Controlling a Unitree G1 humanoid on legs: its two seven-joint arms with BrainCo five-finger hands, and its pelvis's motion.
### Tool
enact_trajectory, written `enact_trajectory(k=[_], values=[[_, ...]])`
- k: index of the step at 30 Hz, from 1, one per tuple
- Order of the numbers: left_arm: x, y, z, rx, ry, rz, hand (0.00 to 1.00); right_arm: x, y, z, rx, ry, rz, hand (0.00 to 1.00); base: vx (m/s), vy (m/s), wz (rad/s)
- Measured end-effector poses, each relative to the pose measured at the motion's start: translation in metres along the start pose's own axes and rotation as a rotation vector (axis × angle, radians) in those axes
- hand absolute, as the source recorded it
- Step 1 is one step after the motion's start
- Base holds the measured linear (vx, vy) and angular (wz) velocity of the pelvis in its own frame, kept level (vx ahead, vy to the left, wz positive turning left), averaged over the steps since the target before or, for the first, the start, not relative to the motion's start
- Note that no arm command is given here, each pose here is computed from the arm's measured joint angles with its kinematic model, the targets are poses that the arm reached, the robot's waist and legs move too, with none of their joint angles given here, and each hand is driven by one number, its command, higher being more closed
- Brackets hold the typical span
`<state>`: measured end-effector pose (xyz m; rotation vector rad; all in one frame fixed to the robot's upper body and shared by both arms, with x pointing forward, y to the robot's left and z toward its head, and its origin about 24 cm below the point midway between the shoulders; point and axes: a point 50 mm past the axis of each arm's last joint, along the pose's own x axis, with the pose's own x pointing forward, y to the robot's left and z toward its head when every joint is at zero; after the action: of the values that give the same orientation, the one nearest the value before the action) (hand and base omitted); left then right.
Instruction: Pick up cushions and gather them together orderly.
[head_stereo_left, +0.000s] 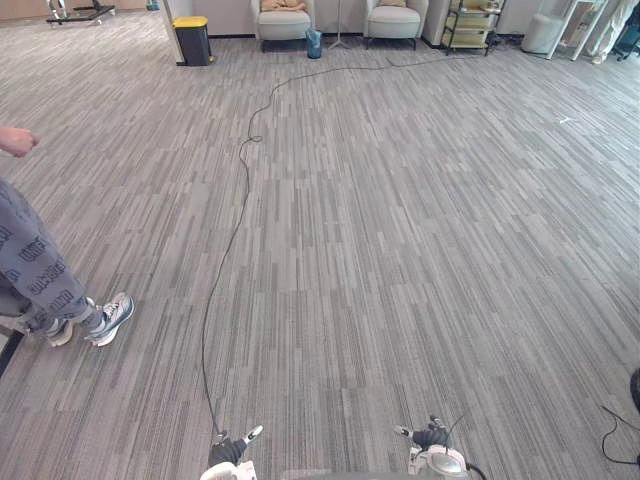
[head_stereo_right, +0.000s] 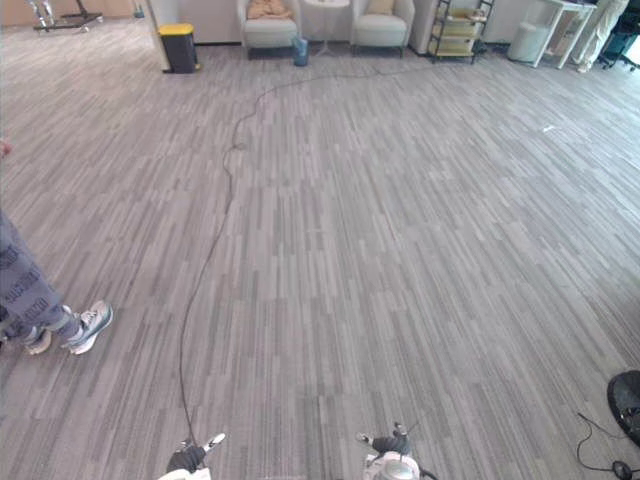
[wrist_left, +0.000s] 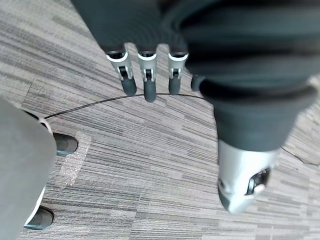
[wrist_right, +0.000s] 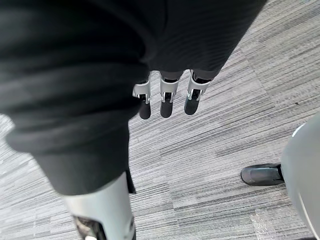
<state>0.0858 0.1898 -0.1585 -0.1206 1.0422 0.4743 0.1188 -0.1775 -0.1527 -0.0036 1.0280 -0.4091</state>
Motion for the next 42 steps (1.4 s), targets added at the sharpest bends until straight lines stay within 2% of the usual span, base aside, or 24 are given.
enact_trajectory(k=[30,40,42], values=[[0.001,-0.001,0.003,-0.019,0.001,-0.011,0.00,0.002,-0.005,0.000,0.072,0.031,0.007,0.00,-0.02,-0.037,0.01],[0.003,0.003,0.007,-0.016,-0.005,-0.001,0.00,0.002,-0.006,-0.004,0.162,0.054,-0.004,0.00,-0.01,-0.058,0.26],[0.005,0.005,0.018,-0.069,-0.031,0.019,0.00,0.001,-0.005,-0.002,0.213,0.047,-0.014,0.00,0.02,-0.086,0.44]])
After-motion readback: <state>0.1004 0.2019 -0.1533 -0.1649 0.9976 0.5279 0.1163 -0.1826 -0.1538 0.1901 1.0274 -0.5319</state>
